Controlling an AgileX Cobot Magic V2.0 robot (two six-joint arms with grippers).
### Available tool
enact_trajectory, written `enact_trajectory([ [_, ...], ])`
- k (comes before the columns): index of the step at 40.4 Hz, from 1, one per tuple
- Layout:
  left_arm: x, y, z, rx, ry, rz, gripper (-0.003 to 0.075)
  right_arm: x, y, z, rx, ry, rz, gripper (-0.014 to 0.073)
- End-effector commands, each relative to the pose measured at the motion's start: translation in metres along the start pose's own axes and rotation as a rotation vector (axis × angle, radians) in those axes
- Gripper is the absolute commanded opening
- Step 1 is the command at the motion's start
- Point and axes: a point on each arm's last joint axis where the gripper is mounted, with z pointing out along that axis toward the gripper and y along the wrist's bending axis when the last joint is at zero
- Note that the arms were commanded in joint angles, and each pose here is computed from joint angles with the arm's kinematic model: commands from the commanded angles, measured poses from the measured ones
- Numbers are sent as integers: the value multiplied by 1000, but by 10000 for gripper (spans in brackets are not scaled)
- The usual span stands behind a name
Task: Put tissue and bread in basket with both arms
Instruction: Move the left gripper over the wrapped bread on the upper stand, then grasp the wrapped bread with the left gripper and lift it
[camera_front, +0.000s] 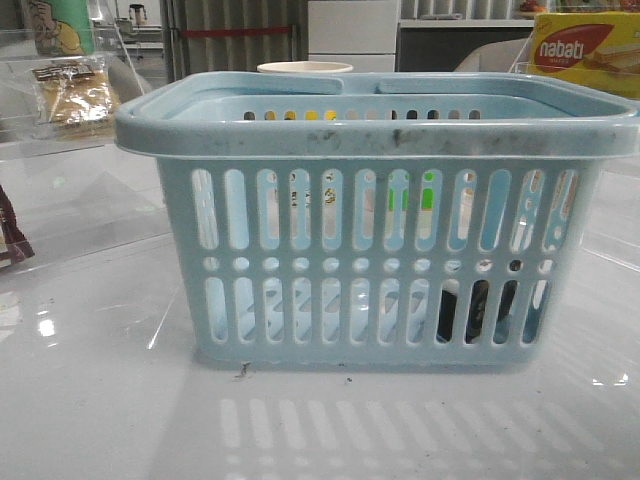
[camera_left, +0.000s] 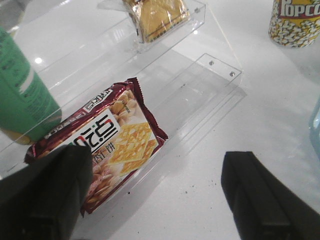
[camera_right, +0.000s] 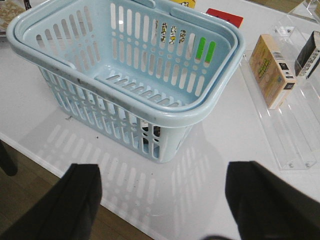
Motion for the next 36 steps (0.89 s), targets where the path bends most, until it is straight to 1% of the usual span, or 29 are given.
enact_trajectory([
  [1,-34,3,23,-1,-93,-14,583,-12,-1,-3,10,-88,-13,613],
  [10,-67,6,74,1,-73,-10,583,-12,-1,-3,10,-86,-13,613],
  [18,-90,10,106,-4,-57,-32,583,-12,-1,-3,10,-86,-13,613],
  [23,-105,18,120,-20,-81,-49,583,-12,-1,-3,10,-86,-13,613],
  [31,-117,35,145,-40,-99,-120,583,-12,-1,-3,10,-86,-13,613],
  [36,-122,38,163,-41,-100,-133,583,-12,-1,-3,10,-86,-13,613],
])
